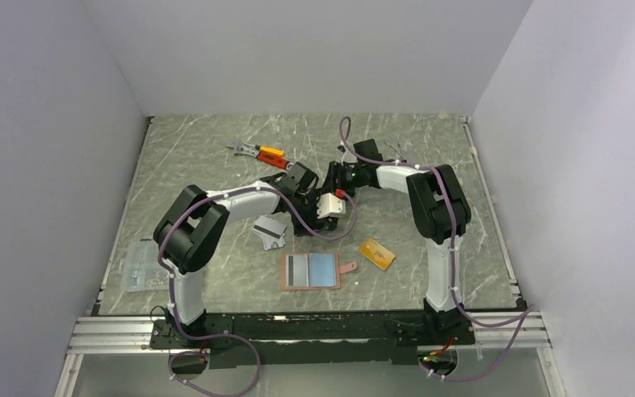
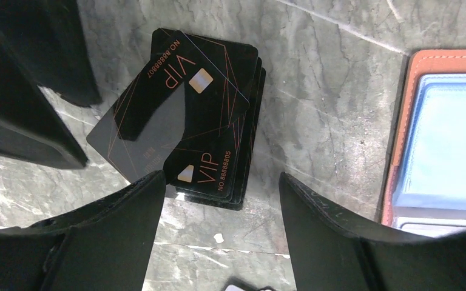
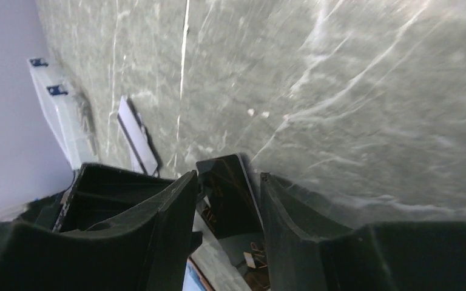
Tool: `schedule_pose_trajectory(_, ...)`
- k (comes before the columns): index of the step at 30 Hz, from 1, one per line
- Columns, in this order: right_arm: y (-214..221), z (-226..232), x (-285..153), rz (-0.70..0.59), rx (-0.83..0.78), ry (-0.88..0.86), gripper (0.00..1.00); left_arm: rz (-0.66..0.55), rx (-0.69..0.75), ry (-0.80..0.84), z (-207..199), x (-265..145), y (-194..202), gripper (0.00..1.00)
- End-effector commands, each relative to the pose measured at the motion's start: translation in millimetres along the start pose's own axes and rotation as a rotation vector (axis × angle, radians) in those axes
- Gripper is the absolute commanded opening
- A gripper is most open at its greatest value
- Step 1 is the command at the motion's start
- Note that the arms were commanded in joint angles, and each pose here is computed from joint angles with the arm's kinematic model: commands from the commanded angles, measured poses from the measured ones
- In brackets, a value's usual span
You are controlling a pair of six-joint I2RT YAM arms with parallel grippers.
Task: Put the credit cards into the card holder
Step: Pick up the credit card from the center of the board.
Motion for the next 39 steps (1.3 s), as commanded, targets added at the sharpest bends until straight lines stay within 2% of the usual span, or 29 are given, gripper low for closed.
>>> schedule_pose_trajectory(1, 18.4, 4.0, 1.5, 0.024, -0.008, -0.057, 0.46, 0.007, 0.053, -0.033, 8.8, -6.7, -7.9, 0.75)
schedule_pose_trajectory(11, 52.6, -6.6, 1.0, 0.01, 0.066, -0.083, 0.41, 0.056, 0.043, -0.06, 17.4, -1.3, -3.4, 0.74)
schedule_pose_trajectory(21, 49.4, -1.2, -5.5, -0.047, 0.135, -0.166, 0.29, 0.083, 0.045, -0.077, 18.9, 2.2, -2.0, 0.73)
schedule_pose_trajectory(30, 28.0, 6.1, -39.8, -0.158, 0.091, -0.059, 0.33, 0.071, 0.052, -0.078, 17.3, -1.2, -2.5, 0.7)
schedule_pose_trajectory(39, 58.3, 1.7, -49.9, -0.149, 0.131, -0.029, 0.37, 0.059, 0.049, -0.061, 13.7, -3.4, -3.1, 0.6)
Point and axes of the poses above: each gripper's point midway between its finger pads, its own x axis out along the fingers, its own z axis along the line the jaws close on, y = z × x, the point moved 1 cm from there along -x, back along the fingers, and after that the axes turned 5 degrees about -x, right-handed, at the moved point
